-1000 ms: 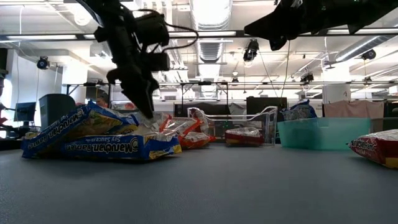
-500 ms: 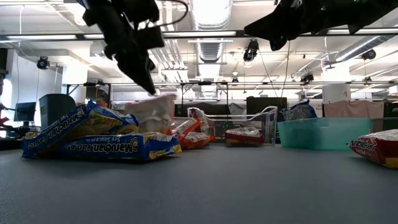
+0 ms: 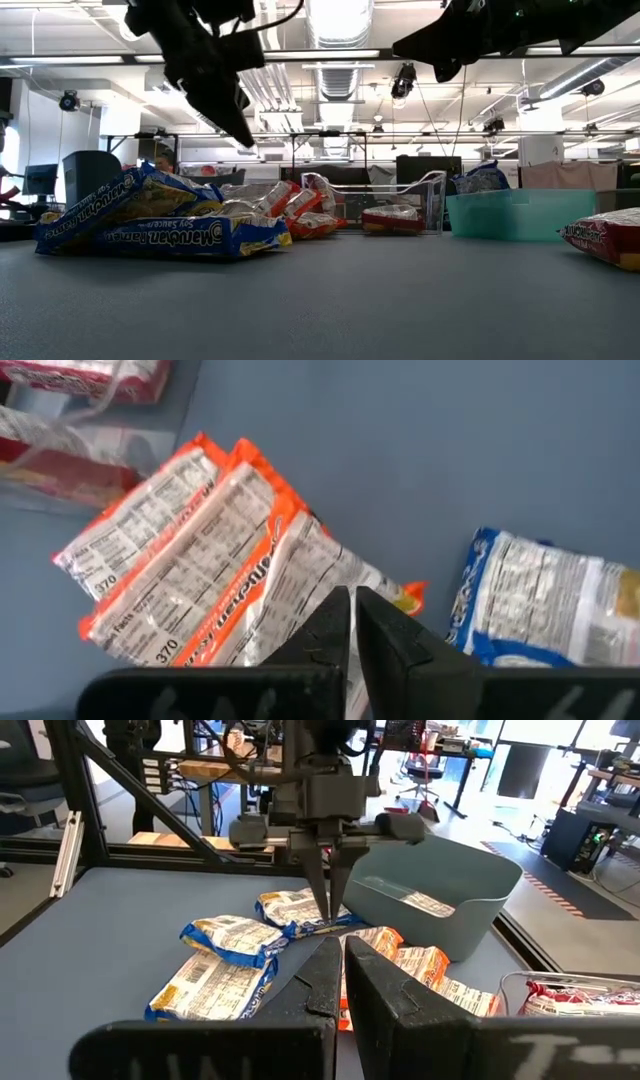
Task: Sort Maruchan noodles
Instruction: Put the orange noodle pack into the gray bin
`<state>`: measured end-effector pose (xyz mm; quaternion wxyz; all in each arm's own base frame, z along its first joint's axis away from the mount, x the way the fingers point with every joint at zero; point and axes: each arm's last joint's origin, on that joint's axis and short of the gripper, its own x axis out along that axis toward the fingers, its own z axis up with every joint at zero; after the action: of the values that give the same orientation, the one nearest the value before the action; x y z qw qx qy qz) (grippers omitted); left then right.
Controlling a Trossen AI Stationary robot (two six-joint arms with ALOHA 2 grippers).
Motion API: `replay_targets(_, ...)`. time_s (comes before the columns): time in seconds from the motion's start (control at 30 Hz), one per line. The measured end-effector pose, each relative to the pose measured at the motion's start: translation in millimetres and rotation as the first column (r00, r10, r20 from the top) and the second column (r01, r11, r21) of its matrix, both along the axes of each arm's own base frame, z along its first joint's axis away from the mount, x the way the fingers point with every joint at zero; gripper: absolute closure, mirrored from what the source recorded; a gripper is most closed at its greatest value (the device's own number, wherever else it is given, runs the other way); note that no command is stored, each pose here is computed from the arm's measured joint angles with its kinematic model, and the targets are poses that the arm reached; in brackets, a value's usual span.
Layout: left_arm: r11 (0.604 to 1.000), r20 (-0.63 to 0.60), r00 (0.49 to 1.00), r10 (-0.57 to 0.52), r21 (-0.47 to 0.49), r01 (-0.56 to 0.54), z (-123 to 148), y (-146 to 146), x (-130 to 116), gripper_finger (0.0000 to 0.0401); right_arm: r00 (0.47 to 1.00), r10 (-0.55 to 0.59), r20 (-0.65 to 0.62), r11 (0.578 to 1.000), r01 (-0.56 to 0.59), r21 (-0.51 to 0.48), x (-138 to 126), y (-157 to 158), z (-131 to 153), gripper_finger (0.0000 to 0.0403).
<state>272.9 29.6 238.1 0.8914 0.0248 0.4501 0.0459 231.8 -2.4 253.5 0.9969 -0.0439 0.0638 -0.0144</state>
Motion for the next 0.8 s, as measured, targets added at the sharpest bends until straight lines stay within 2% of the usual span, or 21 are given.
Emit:
replay_targets(0.13,1.000,-0.009,1.000,-0.007,0.022,0.007,-1.6,6.3,0.2,0.0356,1.000,0.000,0.000,1.000,0.000,0.000,0.0,0.1,0.0,0.0394)
replay_targets(0.5,0.992,-0.099,0.993,-0.063,0.102,0.073,-28.9,31.5,12.9,0.0197,1.000,0.000,0.000,1.000,0.000,0.001,0.0,0.1,0.0,0.0394)
replay_targets(0.63,0.988,-0.138,0.987,-0.079,0.117,0.096,-40.3,39.9,16.7,0.0168,1.000,-0.001,-0.005,1.000,0.001,0.011,-0.1,0.1,-0.6,0.0394)
replay_targets(0.8,0.988,-0.166,0.982,-0.091,0.106,0.109,-49.1,43.8,19.2,0.0162,1.000,-0.001,-0.023,1.000,0.001,0.008,-0.3,0.0,-2.4,0.0394)
